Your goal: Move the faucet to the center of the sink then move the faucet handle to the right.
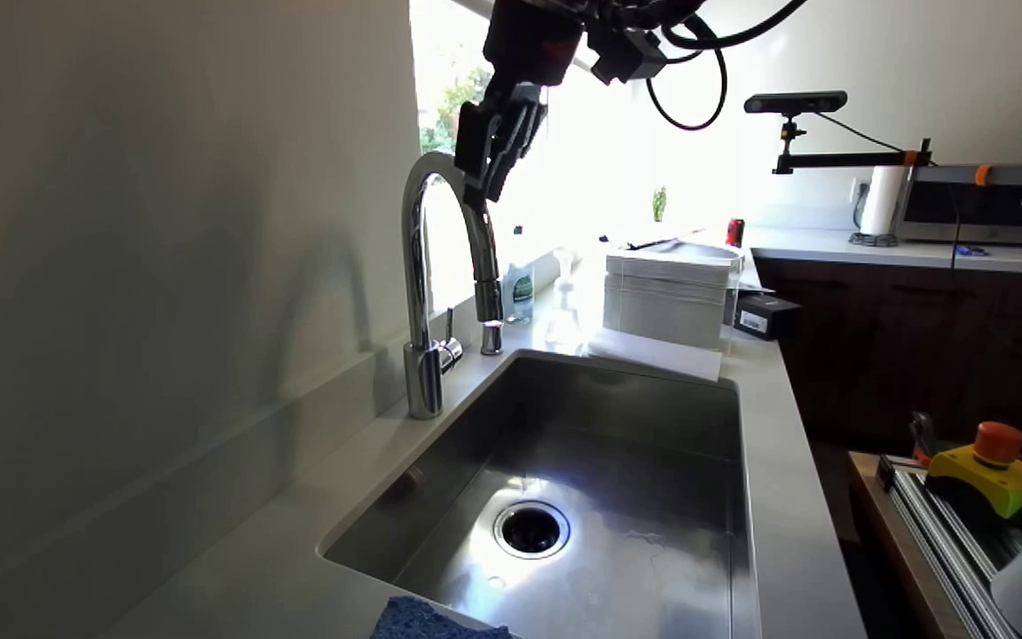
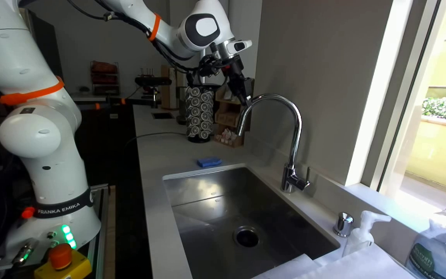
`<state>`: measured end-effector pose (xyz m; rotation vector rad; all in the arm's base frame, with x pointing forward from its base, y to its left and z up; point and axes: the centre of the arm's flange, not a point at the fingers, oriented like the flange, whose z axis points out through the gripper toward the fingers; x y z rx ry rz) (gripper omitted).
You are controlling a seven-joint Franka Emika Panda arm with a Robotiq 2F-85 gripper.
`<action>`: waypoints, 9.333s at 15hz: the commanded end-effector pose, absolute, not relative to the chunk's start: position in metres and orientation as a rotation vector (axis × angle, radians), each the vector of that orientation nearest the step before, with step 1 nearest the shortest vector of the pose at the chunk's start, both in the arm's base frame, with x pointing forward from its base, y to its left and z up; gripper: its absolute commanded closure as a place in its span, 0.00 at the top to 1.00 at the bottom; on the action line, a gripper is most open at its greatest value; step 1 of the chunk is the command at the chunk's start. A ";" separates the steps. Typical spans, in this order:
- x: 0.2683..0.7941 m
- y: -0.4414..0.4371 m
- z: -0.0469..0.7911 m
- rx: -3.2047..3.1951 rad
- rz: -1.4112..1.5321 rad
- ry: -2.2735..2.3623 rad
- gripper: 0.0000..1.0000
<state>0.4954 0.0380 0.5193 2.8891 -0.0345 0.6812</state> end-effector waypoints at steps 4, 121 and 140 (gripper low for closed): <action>0.495 0.035 0.510 2.873 0.672 -0.093 0.08; 0.420 -0.079 0.518 3.008 0.360 -0.343 1.00; 0.339 -0.125 0.593 2.899 0.629 -0.591 1.00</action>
